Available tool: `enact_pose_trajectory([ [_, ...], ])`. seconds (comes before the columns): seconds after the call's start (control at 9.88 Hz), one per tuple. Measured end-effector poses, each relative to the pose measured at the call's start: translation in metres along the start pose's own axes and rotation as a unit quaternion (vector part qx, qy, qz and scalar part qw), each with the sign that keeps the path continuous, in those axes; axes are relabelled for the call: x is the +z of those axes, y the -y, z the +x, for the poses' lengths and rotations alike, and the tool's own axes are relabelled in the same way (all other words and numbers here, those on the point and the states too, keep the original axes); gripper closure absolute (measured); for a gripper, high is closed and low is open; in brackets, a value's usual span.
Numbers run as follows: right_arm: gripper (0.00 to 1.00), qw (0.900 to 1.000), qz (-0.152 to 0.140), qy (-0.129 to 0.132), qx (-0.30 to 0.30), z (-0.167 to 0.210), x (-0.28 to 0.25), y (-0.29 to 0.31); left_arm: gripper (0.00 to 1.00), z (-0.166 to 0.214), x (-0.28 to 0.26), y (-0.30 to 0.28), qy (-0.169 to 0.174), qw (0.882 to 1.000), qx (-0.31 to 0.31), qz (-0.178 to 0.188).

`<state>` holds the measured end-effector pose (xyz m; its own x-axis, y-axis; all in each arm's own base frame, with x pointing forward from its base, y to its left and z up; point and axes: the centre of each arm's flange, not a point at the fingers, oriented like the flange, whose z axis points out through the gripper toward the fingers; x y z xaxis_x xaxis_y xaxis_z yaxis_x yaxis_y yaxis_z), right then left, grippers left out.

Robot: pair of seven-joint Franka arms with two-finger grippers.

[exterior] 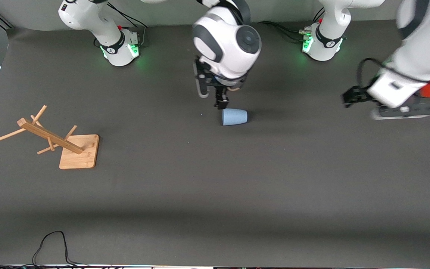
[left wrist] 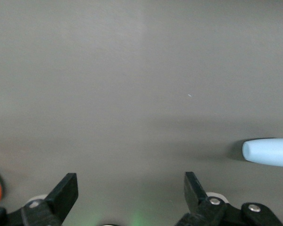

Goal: Rotate and upright cup with both arms
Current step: 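Release the cup on its side while the left gripper reaches toward it, then grasp the cup rim with the left gripper while the right gripper withdraws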

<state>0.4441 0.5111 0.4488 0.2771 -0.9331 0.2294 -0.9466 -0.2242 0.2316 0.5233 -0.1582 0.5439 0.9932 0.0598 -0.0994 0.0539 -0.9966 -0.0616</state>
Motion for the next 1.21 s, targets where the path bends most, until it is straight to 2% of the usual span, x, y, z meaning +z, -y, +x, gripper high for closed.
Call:
enact_pose_trajectory([
  [0.3,0.0,0.994,-0.021,0.047,-0.096,0.154,-0.058,-0.005,0.0,-0.023,0.031,-0.125,0.02,1.0,-0.01,0.009],
  [0.51,0.0,0.982,-0.012,0.09,-0.167,0.271,-0.069,-0.016,0.0,-0.033,0.052,-0.195,0.019,0.999,-0.01,0.024],
  [0.71,0.0,0.96,0.011,0.128,-0.247,0.386,-0.061,-0.036,0.0,-0.054,0.093,-0.268,0.007,0.998,-0.014,0.065],
  [0.81,0.0,0.947,0.026,0.14,-0.287,0.432,-0.054,-0.046,0.0,-0.066,0.116,-0.299,0.0,0.996,-0.014,0.085],
  [1.01,0.0,0.921,0.049,0.152,-0.356,0.496,-0.038,-0.055,0.0,-0.084,0.161,-0.349,-0.026,0.992,-0.018,0.121],
  [1.21,0.0,0.896,0.078,0.146,-0.412,0.532,-0.025,-0.056,0.0,-0.104,0.212,-0.391,-0.052,0.986,-0.018,0.157],
])
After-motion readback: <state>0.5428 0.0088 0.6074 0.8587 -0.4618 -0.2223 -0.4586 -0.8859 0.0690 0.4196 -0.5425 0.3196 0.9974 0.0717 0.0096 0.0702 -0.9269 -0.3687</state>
